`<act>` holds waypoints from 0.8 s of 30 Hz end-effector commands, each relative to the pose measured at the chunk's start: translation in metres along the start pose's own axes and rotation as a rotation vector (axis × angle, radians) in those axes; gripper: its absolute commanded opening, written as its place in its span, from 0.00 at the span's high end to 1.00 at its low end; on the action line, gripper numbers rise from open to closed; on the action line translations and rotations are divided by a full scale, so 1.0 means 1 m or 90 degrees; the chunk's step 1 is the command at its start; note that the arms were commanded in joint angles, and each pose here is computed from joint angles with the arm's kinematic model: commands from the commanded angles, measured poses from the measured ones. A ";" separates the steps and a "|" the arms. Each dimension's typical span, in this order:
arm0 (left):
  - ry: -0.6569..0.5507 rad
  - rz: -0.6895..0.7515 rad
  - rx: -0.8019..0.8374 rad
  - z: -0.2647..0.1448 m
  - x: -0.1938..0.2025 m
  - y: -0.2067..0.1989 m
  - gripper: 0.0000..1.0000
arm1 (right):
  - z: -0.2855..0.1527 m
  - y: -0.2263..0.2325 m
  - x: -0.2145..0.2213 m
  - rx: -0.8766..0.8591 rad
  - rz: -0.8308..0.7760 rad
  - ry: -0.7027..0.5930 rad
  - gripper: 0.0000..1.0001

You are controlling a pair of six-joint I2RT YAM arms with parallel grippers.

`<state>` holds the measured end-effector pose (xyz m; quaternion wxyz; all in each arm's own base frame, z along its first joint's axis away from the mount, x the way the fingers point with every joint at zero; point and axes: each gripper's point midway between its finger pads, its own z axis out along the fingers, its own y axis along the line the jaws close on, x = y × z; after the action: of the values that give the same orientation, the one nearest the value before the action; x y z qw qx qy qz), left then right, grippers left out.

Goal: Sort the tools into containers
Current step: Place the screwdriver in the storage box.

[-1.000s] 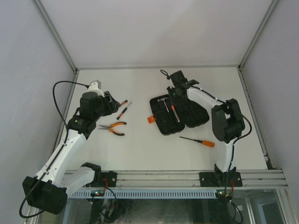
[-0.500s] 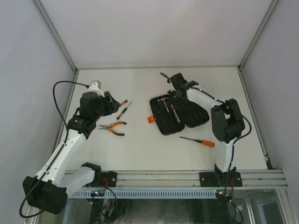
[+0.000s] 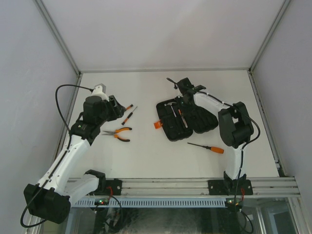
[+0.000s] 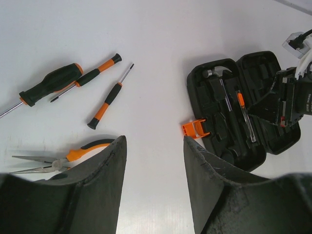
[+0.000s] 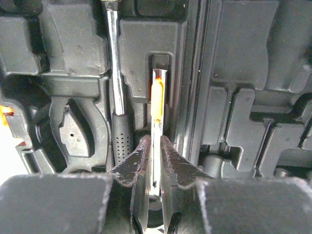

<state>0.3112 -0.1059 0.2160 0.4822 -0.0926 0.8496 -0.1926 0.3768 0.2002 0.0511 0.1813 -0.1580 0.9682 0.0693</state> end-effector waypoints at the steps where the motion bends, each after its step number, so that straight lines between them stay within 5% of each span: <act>1: -0.010 -0.006 0.010 0.004 0.000 0.000 0.46 | 0.003 -0.002 0.000 0.007 -0.006 0.003 0.90; 24: -0.007 -0.007 0.011 0.004 0.001 0.000 0.46 | 0.014 -0.008 0.010 0.033 -0.017 0.032 0.95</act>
<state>0.3111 -0.1063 0.2160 0.4817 -0.0922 0.8497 -0.1938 0.3741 0.1949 0.0379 0.1653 -0.1606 0.9717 0.0515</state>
